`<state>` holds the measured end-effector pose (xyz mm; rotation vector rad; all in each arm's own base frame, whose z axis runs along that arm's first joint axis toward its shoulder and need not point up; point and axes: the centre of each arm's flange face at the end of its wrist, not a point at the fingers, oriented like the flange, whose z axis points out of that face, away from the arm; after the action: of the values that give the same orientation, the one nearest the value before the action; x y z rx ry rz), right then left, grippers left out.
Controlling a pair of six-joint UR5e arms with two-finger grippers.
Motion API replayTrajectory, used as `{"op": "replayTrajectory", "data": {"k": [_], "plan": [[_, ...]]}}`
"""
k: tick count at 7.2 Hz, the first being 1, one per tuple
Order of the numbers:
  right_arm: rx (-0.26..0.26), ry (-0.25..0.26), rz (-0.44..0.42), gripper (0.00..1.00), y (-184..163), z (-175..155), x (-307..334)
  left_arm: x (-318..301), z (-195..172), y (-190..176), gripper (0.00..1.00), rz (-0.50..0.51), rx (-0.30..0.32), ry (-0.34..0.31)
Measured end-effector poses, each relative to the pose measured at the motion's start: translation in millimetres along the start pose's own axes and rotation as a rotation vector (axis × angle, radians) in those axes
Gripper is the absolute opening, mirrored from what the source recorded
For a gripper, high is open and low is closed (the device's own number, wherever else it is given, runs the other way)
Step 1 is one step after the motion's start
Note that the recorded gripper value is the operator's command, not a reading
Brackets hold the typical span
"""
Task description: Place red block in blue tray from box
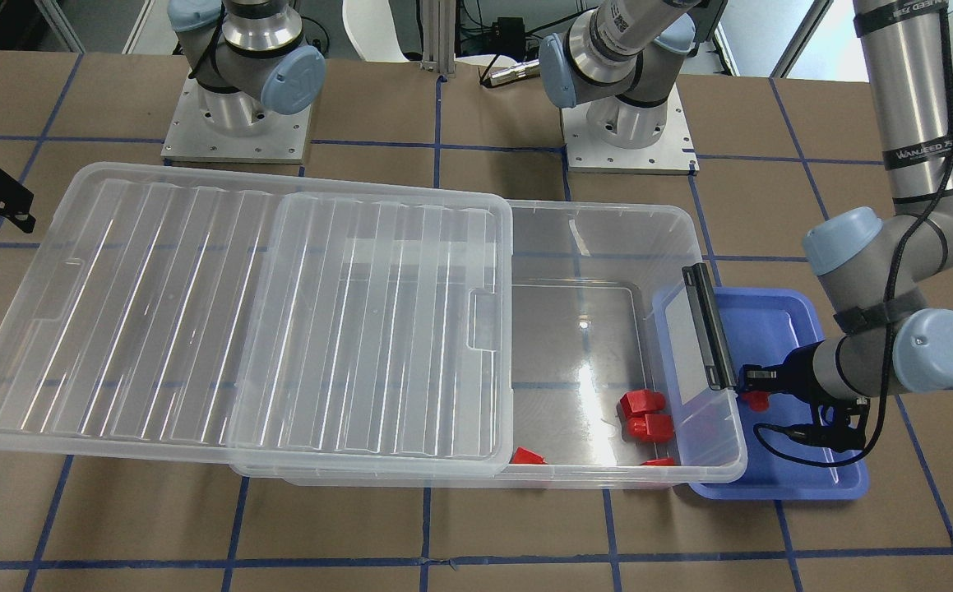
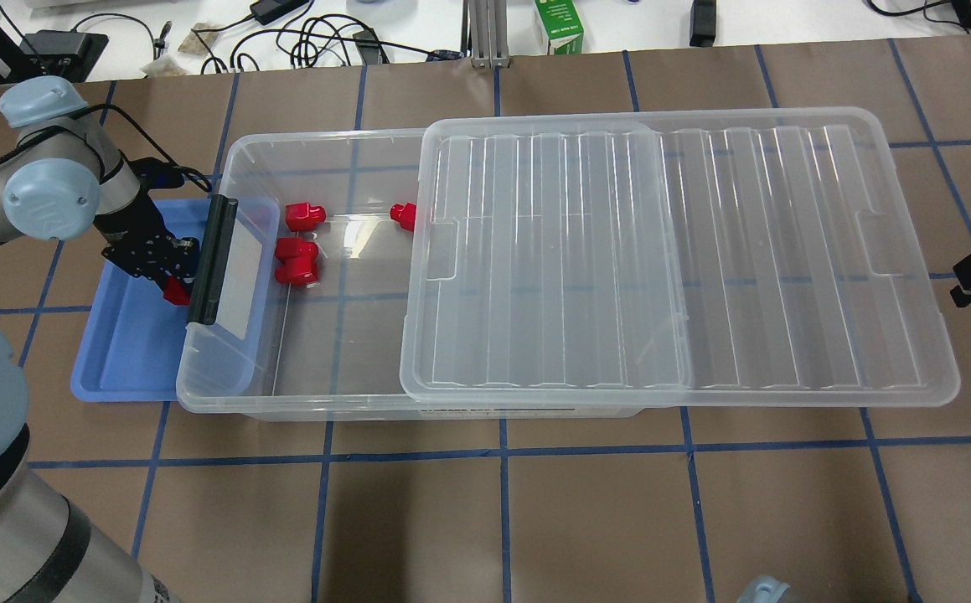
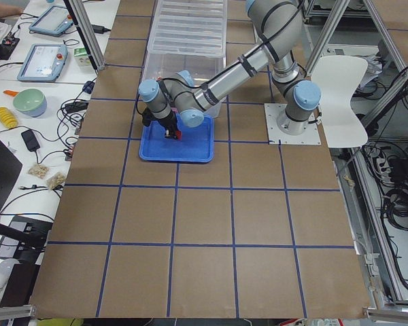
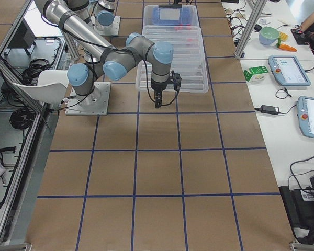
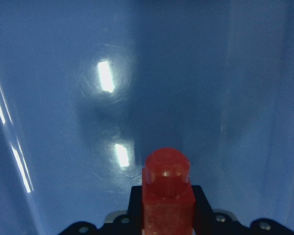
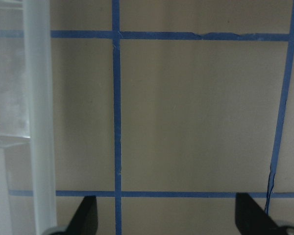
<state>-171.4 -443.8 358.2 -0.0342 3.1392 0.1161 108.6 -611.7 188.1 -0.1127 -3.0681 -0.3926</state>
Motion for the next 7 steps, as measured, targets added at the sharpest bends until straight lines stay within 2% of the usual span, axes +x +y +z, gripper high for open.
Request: {"op": "replayTrajectory", "data": {"k": [1, 4, 6, 7], "plan": [[-0.001, -0.008, 0.011, 1.00, -3, 5, 0, -1, 3, -2, 1.00, 0.000, -0.003, 0.001], [0.016, -0.045, 0.043, 1.00, -12, 10, -19, -2, -6, -4, 1.00, -0.001, 0.013, -0.011], [0.024, -0.043, 0.054, 1.00, -21, 9, -48, 3, -48, 5, 1.00, 0.000, 0.056, -0.034], [0.029, -0.038, 0.067, 1.00, -28, 8, -68, 7, -84, 15, 1.00, 0.002, 0.069, -0.040]]}}
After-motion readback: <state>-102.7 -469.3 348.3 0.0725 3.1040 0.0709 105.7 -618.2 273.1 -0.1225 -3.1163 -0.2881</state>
